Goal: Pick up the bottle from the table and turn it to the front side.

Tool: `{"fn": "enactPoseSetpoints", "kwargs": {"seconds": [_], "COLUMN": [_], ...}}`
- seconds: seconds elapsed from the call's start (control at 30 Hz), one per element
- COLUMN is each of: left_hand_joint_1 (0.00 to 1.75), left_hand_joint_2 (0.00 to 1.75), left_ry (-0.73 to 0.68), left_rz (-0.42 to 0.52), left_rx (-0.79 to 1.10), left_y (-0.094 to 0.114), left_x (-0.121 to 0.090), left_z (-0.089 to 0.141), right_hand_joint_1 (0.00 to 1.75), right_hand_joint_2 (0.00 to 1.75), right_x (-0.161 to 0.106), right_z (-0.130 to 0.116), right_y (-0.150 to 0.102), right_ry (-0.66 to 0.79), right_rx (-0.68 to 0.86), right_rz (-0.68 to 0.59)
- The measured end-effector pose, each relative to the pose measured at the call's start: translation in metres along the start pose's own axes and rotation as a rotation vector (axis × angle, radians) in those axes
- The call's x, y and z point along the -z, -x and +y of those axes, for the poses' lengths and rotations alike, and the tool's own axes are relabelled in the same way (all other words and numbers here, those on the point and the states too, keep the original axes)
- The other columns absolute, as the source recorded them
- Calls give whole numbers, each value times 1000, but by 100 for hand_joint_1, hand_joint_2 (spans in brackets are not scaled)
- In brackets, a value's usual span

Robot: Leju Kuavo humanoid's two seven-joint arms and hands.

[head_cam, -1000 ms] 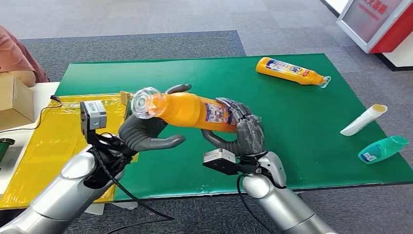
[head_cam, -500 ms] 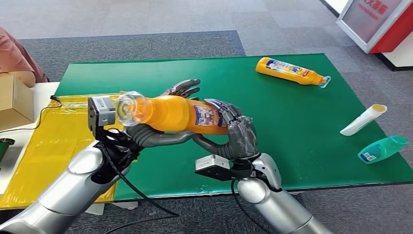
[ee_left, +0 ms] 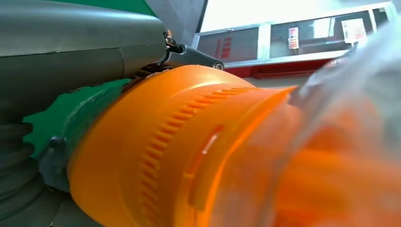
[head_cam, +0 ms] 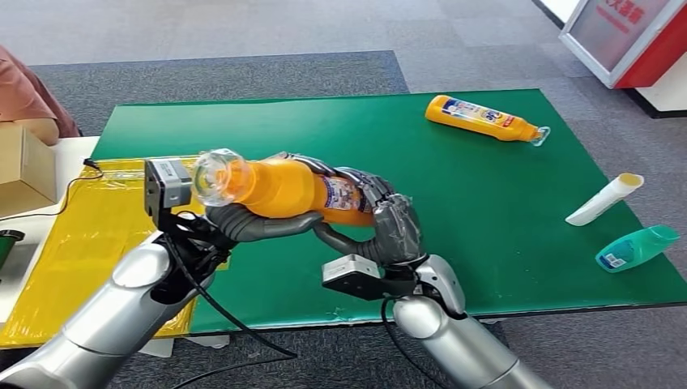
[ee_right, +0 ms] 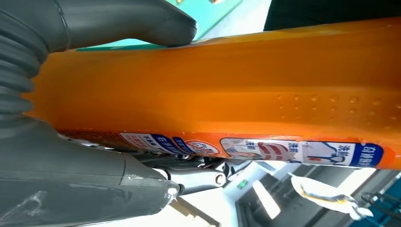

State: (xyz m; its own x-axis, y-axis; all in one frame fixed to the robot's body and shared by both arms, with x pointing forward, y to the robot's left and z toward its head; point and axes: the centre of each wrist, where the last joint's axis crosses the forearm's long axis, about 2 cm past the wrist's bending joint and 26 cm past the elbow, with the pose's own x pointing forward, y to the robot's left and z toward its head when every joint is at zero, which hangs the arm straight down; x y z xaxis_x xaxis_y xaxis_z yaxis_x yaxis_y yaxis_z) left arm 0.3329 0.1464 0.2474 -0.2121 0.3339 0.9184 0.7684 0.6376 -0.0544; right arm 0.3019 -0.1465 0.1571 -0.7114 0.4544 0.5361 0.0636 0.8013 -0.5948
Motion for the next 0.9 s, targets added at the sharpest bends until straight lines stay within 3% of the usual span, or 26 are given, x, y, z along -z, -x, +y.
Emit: {"fn": "enactPoseSetpoints", "kwargs": {"seconds": [0.07,0.1,0.13,0.37,0.53,0.63,0.73,0.9], "left_hand_joint_1": [175,175,175,175,175,175,175,175], "left_hand_joint_2": [175,175,175,175,175,175,175,175], "left_ry": [-18,-31,-44,-147,-307,-426,-565,-646], "left_rz": [-1,-1,-3,-53,-61,-47,-27,71], "left_rx": [15,37,66,216,270,338,521,705], "left_y": [3,6,9,19,28,38,43,50], "left_x": [-4,-7,-10,-34,-68,-95,-119,-145], "left_z": [0,0,0,-8,-6,-5,-5,-14], "right_hand_joint_1": [31,6,0,0,0,0,0,0], "right_hand_joint_2": [175,175,175,175,175,175,175,175], "right_x": [1,2,1,-13,-27,-33,-39,-43], "right_z": [0,0,0,-6,-16,-23,-32,-48], "right_y": [4,8,13,45,56,56,53,42], "right_ry": [-29,-54,-81,-160,-143,-126,-93,-4], "right_rx": [25,44,66,212,333,355,368,433], "right_rz": [35,63,97,289,387,404,400,347]}}
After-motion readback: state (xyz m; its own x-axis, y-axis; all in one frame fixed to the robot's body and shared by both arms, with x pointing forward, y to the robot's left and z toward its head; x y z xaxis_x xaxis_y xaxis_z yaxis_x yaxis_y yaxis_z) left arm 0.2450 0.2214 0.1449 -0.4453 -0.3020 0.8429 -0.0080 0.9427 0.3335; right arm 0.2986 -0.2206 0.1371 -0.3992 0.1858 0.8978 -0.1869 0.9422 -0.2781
